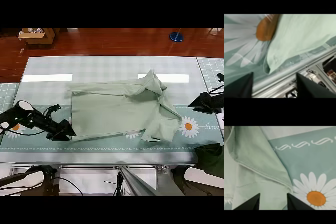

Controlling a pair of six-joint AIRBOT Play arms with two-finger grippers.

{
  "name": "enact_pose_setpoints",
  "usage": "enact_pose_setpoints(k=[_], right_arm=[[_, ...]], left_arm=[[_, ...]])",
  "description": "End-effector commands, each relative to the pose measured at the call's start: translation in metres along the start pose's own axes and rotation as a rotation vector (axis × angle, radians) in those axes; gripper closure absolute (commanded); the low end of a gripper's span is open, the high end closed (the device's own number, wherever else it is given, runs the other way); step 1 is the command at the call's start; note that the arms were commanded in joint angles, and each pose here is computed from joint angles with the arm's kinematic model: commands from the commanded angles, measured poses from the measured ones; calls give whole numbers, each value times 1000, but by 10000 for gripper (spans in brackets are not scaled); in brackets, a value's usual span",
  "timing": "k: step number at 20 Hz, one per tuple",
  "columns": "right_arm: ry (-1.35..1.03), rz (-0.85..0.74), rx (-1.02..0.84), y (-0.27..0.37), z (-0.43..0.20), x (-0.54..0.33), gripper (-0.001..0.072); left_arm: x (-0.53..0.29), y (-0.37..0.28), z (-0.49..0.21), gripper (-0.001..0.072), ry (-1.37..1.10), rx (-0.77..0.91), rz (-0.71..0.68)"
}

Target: Fold the shirts.

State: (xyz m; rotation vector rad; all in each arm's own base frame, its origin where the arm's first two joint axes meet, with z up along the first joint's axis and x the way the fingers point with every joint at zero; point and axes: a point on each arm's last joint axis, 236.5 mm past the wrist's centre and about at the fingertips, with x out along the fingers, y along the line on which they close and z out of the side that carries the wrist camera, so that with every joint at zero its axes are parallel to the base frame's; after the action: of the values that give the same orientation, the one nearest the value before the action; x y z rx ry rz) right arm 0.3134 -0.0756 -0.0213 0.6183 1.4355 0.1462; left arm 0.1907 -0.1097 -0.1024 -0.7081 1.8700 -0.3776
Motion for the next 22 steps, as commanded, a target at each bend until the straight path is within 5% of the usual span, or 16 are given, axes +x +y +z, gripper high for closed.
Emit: enact_pose_setpoints(k=[1, 4, 9, 22], right_arm=[[-2, 7, 1, 1, 0, 0, 281], [-25, -1, -9, 4, 2, -6, 281], [-53, -15, -27, 8, 1, -16, 201], [-3, -10, 74, -41, -45, 41, 188]], left_arm=[[12, -2, 25, 258, -106, -6, 63], [16, -18, 41, 265, -172, -43, 25], [19, -18, 41, 676, -174, -36, 36], [21, -21, 19, 684, -75, 83, 26]])
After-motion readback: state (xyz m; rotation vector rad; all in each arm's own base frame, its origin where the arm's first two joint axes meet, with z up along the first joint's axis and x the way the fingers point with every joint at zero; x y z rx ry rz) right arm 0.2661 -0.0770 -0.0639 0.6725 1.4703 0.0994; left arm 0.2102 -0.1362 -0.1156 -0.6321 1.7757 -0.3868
